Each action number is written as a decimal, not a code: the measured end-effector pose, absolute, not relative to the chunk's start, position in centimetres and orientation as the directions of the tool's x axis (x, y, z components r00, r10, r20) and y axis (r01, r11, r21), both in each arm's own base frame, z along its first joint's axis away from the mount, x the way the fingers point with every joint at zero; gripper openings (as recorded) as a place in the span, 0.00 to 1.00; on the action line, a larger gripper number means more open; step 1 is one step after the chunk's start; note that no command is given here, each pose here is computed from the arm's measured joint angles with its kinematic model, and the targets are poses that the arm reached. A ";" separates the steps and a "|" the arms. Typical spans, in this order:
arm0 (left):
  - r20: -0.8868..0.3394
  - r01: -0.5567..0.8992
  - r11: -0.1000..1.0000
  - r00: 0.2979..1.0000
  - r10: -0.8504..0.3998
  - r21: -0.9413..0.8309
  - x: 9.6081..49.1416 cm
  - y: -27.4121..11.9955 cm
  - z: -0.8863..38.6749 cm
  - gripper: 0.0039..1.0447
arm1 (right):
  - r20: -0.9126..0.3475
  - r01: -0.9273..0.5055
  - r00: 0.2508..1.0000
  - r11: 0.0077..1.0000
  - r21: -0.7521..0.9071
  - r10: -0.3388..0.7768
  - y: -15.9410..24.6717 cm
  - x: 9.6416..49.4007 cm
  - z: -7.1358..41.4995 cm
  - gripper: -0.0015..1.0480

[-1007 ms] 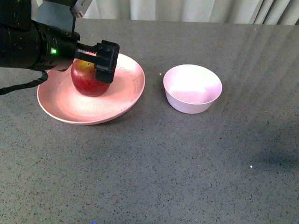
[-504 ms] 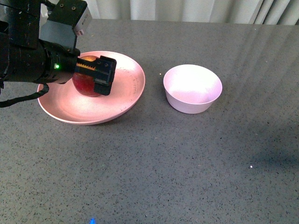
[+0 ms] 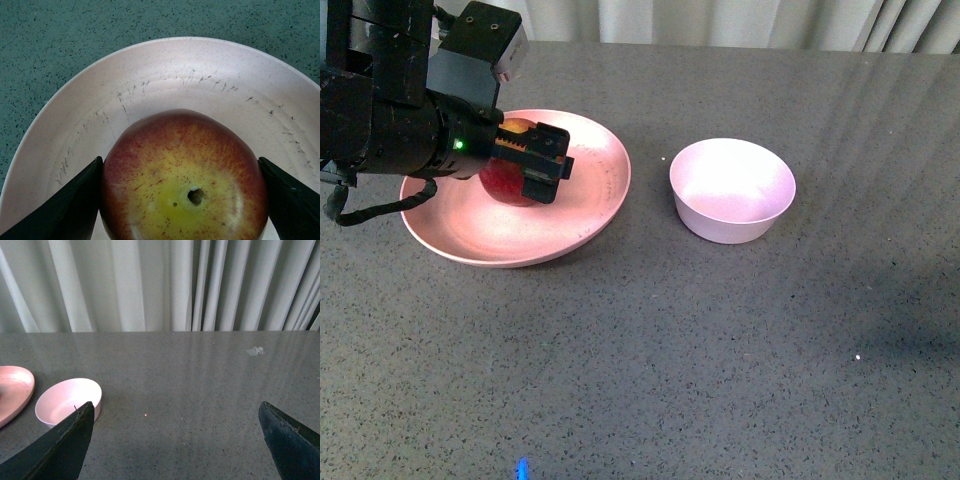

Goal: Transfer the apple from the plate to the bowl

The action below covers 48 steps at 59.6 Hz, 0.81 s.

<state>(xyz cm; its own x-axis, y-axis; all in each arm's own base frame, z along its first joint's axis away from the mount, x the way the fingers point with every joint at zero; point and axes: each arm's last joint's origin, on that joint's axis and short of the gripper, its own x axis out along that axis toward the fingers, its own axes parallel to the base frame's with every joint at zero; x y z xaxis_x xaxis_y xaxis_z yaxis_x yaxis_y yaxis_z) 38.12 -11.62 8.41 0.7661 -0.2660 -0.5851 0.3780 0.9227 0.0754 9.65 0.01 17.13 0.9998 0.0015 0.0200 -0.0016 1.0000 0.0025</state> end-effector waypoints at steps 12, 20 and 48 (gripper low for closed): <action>-0.576 0.395 0.916 0.766 -0.286 0.069 37.7 -11.9 9.0 0.76 | 0.020 -0.002 1.000 1.000 0.003 0.002 0.0 9.7 17.1 0.91; -0.542 0.438 0.898 0.766 -0.345 0.047 36.7 -12.7 11.1 0.75 | 0.020 -0.002 1.000 1.000 0.002 0.002 0.0 9.7 17.1 0.91; -0.483 0.650 0.760 0.664 -0.570 -0.005 31.7 -21.4 15.2 0.75 | 0.020 -0.002 1.000 1.000 0.002 0.002 0.0 9.7 17.1 0.91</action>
<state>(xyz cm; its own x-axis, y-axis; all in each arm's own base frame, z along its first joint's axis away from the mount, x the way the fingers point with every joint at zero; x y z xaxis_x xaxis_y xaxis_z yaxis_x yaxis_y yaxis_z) 31.66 -21.43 15.23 0.6641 -0.5704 -0.4832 0.6495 0.7603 -0.0049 9.65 0.01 17.13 0.9998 0.0015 0.0200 -0.0016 1.0000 0.0025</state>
